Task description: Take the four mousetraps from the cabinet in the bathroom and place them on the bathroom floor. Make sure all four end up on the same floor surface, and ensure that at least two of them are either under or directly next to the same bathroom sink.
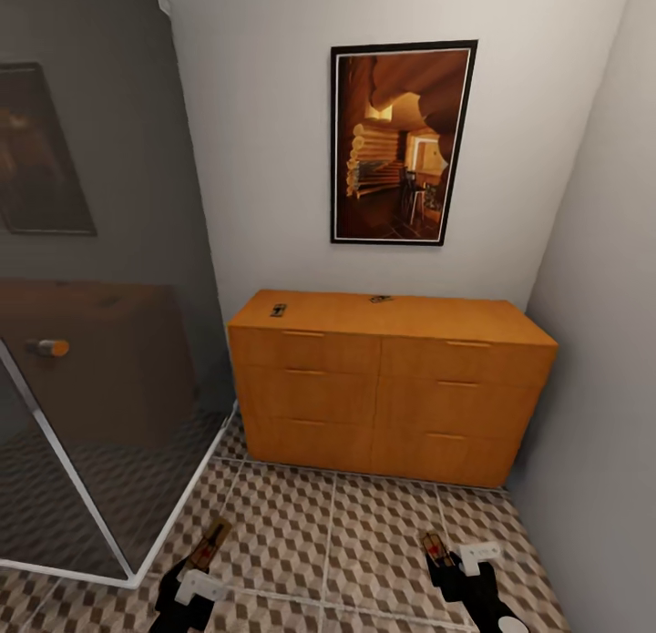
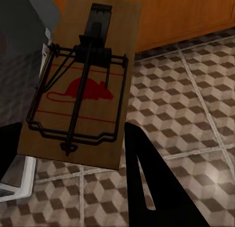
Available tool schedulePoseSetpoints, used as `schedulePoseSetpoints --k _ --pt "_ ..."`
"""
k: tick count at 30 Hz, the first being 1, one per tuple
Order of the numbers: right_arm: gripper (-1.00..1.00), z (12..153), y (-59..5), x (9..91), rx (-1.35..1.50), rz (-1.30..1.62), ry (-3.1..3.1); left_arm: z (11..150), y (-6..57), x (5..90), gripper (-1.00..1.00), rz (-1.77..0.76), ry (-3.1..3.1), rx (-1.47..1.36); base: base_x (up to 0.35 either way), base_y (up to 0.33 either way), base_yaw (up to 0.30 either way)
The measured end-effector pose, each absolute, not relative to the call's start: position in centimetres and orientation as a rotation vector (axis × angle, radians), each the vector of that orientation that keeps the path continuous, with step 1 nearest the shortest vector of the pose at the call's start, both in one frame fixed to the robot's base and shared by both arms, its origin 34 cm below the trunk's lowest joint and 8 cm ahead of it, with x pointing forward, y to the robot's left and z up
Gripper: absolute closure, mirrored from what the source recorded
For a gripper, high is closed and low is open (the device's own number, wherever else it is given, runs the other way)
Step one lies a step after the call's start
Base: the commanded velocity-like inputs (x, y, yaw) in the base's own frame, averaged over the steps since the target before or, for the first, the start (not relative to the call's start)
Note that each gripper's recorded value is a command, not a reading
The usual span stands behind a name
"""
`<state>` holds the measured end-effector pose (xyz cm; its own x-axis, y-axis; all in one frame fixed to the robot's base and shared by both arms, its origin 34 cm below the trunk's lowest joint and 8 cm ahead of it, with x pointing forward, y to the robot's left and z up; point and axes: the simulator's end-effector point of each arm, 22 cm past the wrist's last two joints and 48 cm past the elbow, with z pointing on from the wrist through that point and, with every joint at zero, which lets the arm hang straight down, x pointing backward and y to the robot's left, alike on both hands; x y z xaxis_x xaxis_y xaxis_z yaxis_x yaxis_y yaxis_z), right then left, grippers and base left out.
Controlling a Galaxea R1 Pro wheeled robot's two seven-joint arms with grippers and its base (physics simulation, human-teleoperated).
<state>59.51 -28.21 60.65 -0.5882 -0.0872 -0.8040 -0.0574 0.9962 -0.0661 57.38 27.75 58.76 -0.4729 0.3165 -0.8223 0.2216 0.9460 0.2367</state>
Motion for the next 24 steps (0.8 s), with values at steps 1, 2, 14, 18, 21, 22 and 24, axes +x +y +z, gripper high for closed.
schedulePoseSetpoints --k 1,2,14,18,21,22,24 --pt "1.00 60.6 -28.3 59.5 -0.100 -0.042 2.202 58.8 27.9 57.4 1.00 0.120 2.084 0.369 0.000 0.000 0.225" --pt "1.00 60.6 -28.3 59.5 -0.100 -0.042 2.202 58.8 28.3 57.4 1.00 0.125 2.087 0.333 0.000 0.000 0.223" --pt "1.00 60.2 -28.2 59.3 -0.101 -0.040 2.211 58.7 30.5 57.4 1.00 0.156 2.104 0.144 0.000 0.000 0.213" --pt "1.00 60.0 -28.1 59.2 -0.100 -0.039 2.214 58.6 30.6 57.3 1.00 0.156 2.108 0.135 0.000 0.000 0.200" --pt "1.00 59.9 -28.1 59.2 -0.100 -0.039 2.216 58.5 30.6 57.3 1.00 0.156 2.110 0.134 0.000 0.000 0.188" --pt "1.00 59.9 -28.1 59.2 -0.100 -0.039 2.217 58.4 30.6 57.2 1.00 0.156 2.111 0.134 0.000 0.000 0.183" --pt "1.00 59.8 -28.1 59.1 -0.101 -0.039 2.219 58.4 30.6 57.2 1.00 0.156 2.113 0.133 0.000 0.000 0.182"
